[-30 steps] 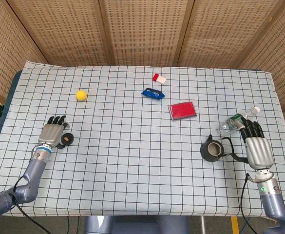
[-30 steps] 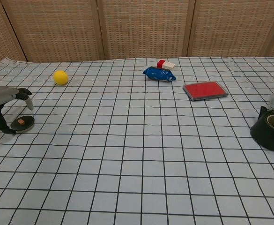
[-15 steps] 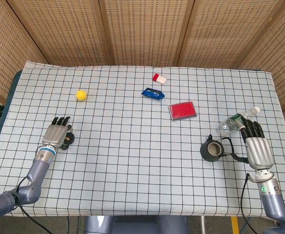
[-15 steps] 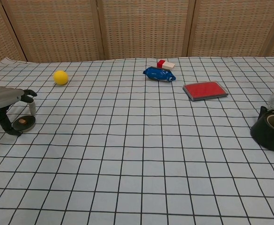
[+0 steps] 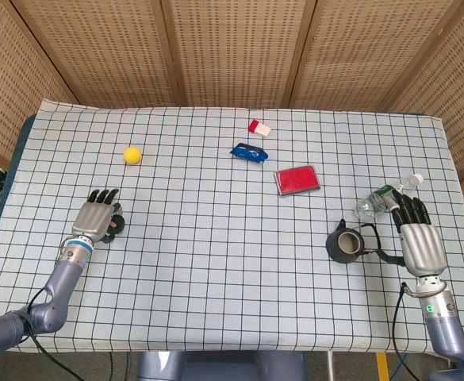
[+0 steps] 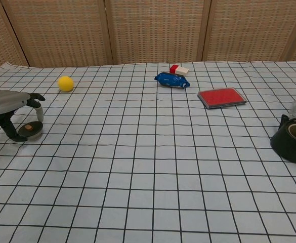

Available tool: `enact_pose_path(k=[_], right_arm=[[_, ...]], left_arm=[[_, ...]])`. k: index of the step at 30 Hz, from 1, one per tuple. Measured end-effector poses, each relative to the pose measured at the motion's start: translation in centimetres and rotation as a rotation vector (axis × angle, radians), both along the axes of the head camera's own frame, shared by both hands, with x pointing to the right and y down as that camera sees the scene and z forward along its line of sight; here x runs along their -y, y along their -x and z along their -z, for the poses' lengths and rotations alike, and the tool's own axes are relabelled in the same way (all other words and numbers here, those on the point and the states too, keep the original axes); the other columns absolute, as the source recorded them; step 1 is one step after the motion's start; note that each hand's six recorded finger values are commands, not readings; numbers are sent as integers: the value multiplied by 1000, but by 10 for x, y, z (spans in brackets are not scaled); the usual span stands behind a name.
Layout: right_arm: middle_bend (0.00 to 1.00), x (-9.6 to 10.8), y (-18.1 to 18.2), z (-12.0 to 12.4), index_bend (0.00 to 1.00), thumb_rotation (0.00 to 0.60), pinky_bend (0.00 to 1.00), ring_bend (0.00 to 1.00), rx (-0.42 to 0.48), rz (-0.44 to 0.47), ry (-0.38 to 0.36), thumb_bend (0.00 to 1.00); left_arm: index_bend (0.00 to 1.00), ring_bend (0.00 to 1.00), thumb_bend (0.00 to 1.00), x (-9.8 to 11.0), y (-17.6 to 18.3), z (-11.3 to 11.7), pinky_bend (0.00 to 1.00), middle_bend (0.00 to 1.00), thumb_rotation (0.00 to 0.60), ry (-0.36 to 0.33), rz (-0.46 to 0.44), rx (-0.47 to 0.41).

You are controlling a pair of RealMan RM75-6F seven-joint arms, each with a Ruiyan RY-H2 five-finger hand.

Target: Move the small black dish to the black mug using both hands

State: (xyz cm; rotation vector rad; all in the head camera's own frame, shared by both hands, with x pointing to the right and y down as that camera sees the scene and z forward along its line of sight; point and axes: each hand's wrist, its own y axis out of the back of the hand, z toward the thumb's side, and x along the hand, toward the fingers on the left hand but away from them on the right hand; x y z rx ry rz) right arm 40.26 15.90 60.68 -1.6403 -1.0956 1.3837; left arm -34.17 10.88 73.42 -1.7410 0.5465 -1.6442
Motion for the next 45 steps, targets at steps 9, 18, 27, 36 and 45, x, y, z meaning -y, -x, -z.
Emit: enact_pose_path(k=[9,18,27,36,45], right_arm=[[0,2,-2,0,111,600,0,0,1,-7,0,113],[0,7,-11,3,111,600,0,0,20,-39,-4,114],[0,11,-20,4,111,600,0,0,36,-63,-4,113],[0,15,-33,14,111,600,0,0,64,-101,-34,114],[0,15,-36,18,111,600,0,0,64,-106,-44,113]], left_arm=[[434,0,323,24,-47,19,0,0,600,-57,-75,-58],[428,0,320,45,-150,20,0,0,600,-68,-188,-172],[411,0,316,53,-241,5,0,0,600,-64,-273,-188],[349,0,295,59,-303,-6,0,0,600,-82,-299,-178],[60,0,110,57,-310,-6,0,0,600,-92,-309,-170]])
